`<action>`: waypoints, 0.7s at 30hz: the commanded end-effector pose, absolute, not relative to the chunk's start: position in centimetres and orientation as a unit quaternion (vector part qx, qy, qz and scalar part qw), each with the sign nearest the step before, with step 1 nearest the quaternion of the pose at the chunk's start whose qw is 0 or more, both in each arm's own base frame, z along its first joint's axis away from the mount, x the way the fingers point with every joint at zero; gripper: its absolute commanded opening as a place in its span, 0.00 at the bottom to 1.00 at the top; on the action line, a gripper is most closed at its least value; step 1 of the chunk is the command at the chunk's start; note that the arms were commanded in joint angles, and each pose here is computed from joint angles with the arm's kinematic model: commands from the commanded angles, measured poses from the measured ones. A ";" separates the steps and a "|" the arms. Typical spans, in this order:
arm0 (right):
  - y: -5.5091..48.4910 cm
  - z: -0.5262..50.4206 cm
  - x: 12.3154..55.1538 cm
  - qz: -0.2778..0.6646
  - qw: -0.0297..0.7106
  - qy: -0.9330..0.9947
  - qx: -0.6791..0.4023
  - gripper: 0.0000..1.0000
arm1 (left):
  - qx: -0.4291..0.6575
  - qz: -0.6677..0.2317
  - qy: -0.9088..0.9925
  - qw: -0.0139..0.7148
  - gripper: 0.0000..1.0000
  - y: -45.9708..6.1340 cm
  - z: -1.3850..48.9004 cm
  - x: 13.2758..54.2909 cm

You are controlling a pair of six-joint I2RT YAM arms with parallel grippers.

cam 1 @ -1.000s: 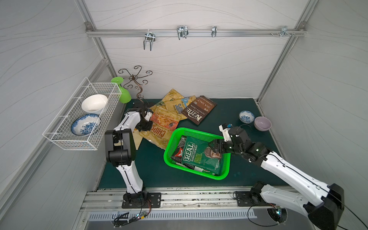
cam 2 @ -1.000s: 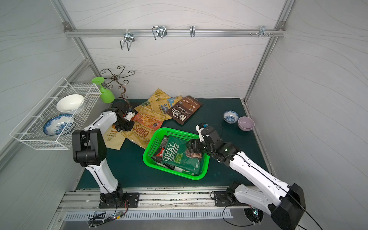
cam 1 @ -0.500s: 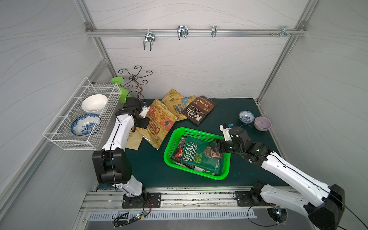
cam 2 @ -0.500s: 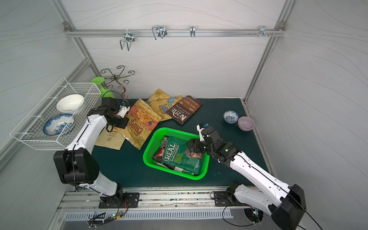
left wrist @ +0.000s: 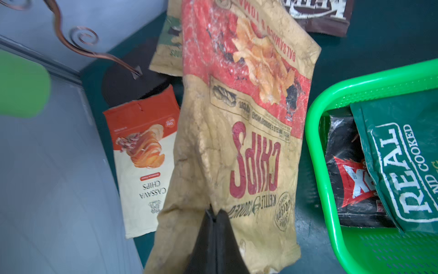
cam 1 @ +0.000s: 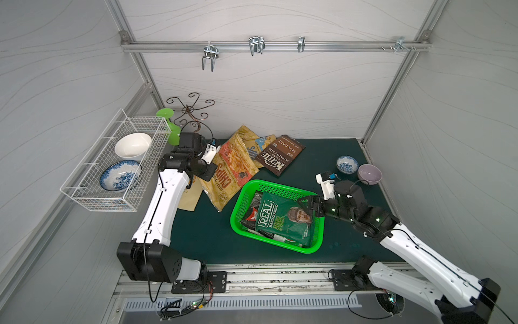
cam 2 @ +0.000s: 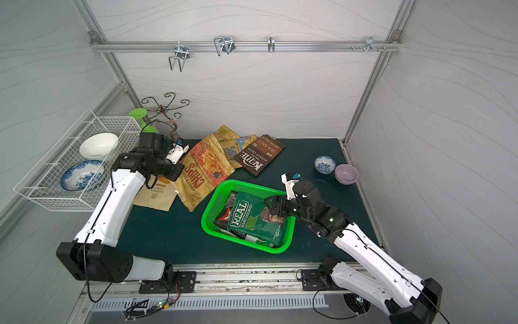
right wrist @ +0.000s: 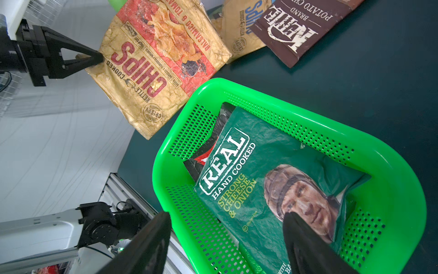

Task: Put the potato chips into the basket
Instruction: Pick up the potato chip from the center of the board, then place the potato chip in the basket.

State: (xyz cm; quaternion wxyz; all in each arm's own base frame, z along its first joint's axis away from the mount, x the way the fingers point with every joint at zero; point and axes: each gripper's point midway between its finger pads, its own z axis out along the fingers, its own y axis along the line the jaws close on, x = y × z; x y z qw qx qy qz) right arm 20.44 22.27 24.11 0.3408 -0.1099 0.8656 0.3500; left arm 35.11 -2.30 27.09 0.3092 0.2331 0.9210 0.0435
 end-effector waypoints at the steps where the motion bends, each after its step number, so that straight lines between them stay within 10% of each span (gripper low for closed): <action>1: 21.9 24.9 20.1 0.363 0.342 0.859 -0.116 0.78 | 0.236 0.079 0.894 0.373 0.00 -2.3 32.3 35.4; 21: 20.6 25.0 19.3 0.372 0.325 0.862 -0.114 0.80 | 0.467 -0.133 0.809 0.332 0.00 -16.3 33.4 26.3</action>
